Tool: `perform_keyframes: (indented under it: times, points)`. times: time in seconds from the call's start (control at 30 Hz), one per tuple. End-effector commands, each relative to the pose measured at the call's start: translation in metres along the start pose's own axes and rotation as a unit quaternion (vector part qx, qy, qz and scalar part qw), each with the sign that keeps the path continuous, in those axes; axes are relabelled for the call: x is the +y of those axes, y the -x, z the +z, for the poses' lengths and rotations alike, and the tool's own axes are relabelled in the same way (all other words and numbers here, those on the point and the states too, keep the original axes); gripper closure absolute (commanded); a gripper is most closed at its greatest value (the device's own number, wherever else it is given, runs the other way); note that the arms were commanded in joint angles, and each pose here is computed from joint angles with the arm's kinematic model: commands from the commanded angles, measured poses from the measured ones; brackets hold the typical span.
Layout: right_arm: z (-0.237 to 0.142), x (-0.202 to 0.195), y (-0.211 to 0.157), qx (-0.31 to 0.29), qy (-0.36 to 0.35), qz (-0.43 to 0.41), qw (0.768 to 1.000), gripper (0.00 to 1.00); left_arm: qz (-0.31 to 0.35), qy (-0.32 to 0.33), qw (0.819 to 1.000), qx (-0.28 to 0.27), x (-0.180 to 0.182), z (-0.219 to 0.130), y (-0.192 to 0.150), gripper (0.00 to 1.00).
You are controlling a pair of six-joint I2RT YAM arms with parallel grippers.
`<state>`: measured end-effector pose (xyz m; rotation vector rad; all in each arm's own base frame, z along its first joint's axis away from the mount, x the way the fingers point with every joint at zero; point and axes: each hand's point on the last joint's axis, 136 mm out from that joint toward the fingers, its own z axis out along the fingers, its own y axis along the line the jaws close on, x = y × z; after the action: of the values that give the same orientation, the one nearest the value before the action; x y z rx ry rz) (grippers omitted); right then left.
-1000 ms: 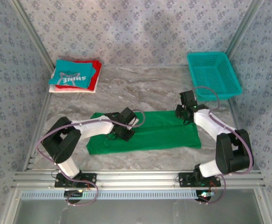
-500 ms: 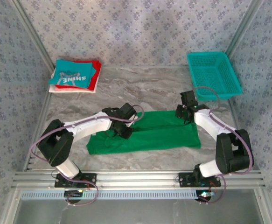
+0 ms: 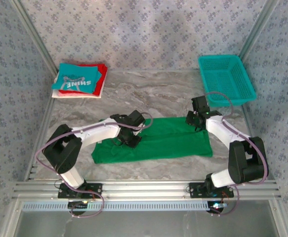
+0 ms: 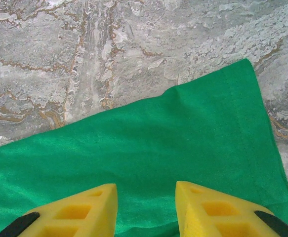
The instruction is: Fold and stack the t-shirts
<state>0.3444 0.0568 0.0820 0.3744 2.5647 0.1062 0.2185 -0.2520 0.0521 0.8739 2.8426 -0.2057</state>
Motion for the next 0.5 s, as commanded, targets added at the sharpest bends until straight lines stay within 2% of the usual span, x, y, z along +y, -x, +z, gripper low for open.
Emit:
perform_keyframes:
  times: [0.0, 0.23, 0.47]
  points:
    - [-0.002, -0.004, -0.004, 0.005, -0.003, -0.007, 1.0, 0.62, -0.004, 0.004, 1.0, -0.003, -0.002, -0.026, 0.003, 1.0]
    - [-0.002, -0.005, -0.005, 0.005, -0.001, -0.007, 1.0, 0.62, 0.004, 0.005, 1.0, 0.009, -0.003, -0.053, -0.001, 1.0]
    - [-0.001, -0.003, -0.005, 0.005, 0.003, -0.006, 1.0, 0.61, -0.005, -0.061, 0.998, 0.035, -0.033, -0.069, -0.004, 1.0]
